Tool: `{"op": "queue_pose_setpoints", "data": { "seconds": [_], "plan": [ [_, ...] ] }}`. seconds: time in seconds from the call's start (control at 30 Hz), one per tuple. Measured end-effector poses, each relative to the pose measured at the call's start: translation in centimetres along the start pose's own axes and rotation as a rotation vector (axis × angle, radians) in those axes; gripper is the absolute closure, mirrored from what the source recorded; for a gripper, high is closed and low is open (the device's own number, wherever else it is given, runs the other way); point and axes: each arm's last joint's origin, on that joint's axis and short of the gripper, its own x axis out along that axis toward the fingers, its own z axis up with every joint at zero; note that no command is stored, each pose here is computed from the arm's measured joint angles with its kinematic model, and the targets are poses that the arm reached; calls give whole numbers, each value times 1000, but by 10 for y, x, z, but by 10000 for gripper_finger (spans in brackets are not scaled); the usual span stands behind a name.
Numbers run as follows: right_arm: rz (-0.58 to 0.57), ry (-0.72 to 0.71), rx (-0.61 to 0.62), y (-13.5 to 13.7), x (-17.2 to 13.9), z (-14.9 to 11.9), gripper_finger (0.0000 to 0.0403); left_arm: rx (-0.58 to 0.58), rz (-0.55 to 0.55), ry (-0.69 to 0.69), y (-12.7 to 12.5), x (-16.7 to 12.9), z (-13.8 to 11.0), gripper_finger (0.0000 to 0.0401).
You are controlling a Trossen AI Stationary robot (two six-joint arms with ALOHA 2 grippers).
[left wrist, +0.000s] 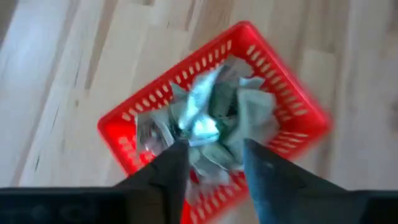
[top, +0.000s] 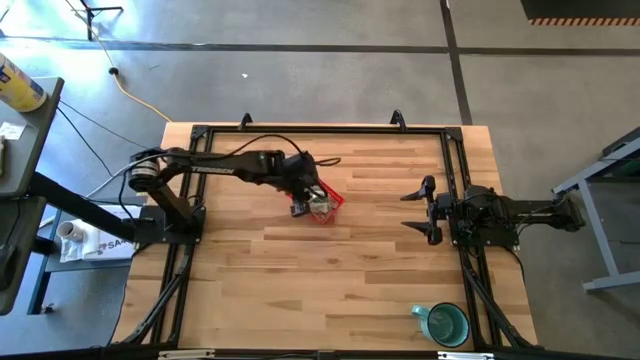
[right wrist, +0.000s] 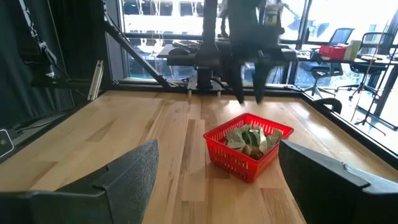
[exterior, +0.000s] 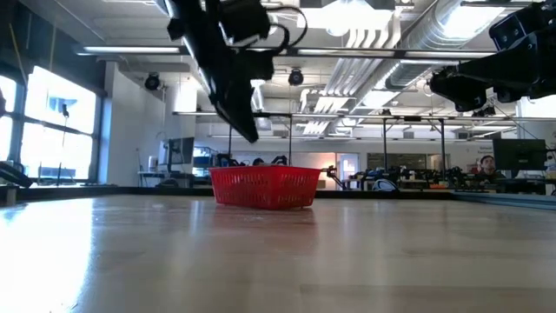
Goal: Pick and place Stevia / Truvia into bins
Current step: Return to Home Position
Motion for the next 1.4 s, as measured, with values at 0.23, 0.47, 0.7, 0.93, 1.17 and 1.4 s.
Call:
{"op": "queue_pose_setpoints", "data": {
  "seconds": [0.23,0.47,0.7,0.93,1.17,1.4],
  "plan": [
    [0,8,0,0,1,-1,82,-142,-203,154,-20,-85,14,149],
    [0,8,0,0,1,-1,82,-74,-211,-240,-66,-150,-1,118],
    [-1,10,0,0,1,-1,82,-75,-320,-361,-73,-131,-82,114],
    [0,12,0,0,1,-1,82,-59,-370,-523,-51,-138,-146,118],
    [-1,12,0,0,1,-1,82,-205,-92,-727,-22,-141,-205,114],
    [-1,10,0,0,1,-1,82,-249,-67,-803,-12,-145,-229,119]
  ]
}}
